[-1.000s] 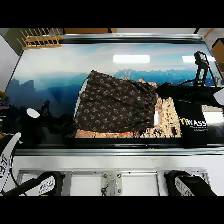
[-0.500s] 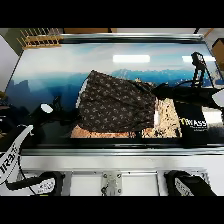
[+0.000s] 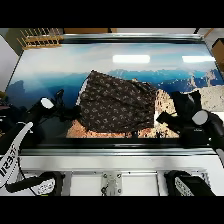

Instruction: Fold the clothes and pants, and hang the long-sleeved shirts on hangers.

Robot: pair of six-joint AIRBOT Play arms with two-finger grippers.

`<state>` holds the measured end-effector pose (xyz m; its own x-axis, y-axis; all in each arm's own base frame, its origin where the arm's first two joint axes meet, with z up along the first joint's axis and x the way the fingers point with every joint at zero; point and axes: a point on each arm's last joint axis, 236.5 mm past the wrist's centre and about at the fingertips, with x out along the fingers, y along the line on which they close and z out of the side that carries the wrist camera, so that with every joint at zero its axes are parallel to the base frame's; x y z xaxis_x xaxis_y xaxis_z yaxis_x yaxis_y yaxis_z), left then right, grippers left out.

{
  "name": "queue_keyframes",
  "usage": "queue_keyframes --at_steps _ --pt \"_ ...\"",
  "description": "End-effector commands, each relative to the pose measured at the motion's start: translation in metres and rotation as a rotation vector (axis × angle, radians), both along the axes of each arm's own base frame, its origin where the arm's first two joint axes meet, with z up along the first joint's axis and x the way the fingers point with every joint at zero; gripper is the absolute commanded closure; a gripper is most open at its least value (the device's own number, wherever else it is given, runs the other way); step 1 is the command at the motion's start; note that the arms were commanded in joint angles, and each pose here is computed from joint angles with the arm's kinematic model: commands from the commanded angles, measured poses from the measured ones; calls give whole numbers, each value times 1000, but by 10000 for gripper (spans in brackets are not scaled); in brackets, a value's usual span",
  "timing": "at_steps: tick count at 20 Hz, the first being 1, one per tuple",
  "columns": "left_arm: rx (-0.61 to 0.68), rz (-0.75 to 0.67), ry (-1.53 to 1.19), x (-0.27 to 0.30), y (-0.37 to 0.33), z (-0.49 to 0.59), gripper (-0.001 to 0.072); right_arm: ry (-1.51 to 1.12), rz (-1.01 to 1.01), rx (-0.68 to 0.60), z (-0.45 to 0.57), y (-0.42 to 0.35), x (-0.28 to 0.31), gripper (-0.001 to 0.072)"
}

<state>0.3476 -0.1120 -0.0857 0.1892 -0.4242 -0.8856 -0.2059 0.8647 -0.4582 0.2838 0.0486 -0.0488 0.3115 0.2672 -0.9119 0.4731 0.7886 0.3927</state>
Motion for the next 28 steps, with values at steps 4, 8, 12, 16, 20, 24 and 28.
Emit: queue_keyframes --at_steps 4,8,12,16,20,24,28 --pt "26 -35 -8 -5 4 7 704 -67 -385 215 -48 11 8 40" --pt "20 -32 -8 -5 3 8 703 -134 -380 210 -50 25 25 40" --pt "20 -32 -8 -5 3 8 703 -185 -346 195 -53 44 36 40" --pt "21 -32 -9 -5 3 8 703 -176 -308 166 -63 48 36 149" --pt "20 -32 -8 -5 3 8 704 -194 -178 120 -63 53 37 513" --pt "21 -31 -13 -4 3 9 703 -266 49 67 -38 67 51 696" --pt "19 8 -223 35 24 97 704 -315 317 -98 39 48 83 697"
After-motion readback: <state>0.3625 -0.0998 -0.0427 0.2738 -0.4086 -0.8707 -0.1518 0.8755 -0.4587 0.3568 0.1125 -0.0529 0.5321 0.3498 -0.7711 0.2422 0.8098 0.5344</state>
